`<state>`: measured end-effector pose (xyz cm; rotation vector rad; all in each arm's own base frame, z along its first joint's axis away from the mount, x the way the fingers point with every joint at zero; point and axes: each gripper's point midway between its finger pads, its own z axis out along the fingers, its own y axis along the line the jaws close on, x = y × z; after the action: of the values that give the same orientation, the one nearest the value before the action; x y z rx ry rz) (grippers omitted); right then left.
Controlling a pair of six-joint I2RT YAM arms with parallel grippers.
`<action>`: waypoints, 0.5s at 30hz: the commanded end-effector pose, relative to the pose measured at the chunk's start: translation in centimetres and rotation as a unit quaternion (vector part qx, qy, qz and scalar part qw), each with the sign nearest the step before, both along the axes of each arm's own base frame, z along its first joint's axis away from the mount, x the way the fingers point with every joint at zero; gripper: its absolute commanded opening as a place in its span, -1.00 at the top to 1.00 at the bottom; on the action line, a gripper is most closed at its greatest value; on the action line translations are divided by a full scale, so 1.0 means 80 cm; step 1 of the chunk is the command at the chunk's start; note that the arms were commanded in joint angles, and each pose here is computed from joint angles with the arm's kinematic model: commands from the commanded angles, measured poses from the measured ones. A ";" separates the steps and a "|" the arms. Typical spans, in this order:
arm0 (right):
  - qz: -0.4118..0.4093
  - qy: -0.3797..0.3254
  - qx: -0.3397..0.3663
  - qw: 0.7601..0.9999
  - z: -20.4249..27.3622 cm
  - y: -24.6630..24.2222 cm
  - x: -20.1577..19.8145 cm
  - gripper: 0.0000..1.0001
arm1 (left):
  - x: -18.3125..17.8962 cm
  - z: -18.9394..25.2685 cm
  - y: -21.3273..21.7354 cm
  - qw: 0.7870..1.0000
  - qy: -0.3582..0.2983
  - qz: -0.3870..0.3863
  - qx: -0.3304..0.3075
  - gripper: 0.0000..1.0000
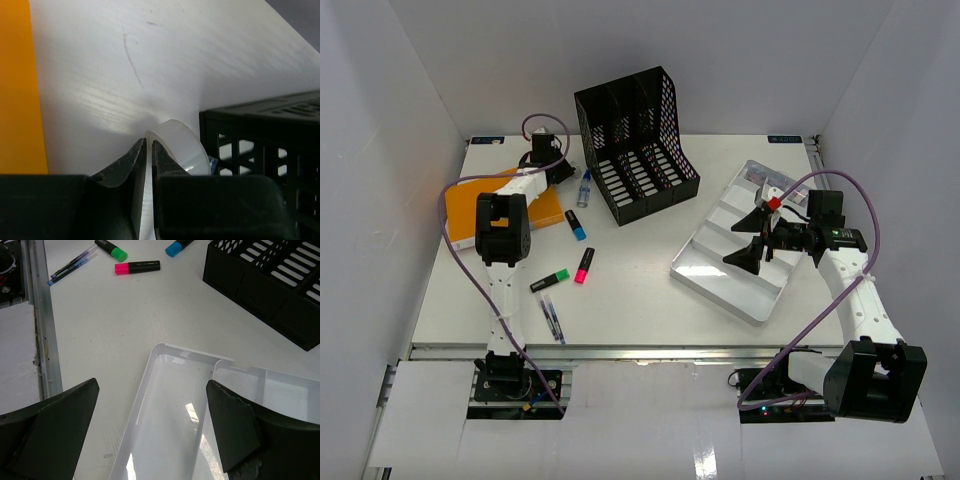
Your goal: Organize the desk
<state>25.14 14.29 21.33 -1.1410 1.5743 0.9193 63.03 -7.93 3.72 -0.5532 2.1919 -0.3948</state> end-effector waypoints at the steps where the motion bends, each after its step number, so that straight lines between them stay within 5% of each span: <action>1: 0.004 -0.006 0.010 1.000 0.005 0.001 0.001 -0.89 | -0.026 0.038 0.003 1.000 -0.017 -0.010 -0.008 0.59; 10: 0.003 -0.002 0.009 1.000 0.002 0.000 0.002 -0.89 | -0.034 0.055 0.001 0.999 -0.034 -0.025 -0.019 0.48; 15: 0.002 -0.002 0.009 1.000 0.002 0.000 0.002 -0.89 | -0.027 0.055 -0.002 0.999 -0.032 -0.030 -0.021 0.23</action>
<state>25.16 14.28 21.31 -1.1404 1.5753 0.9193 59.86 -7.94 3.83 -0.5335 2.2142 -0.4512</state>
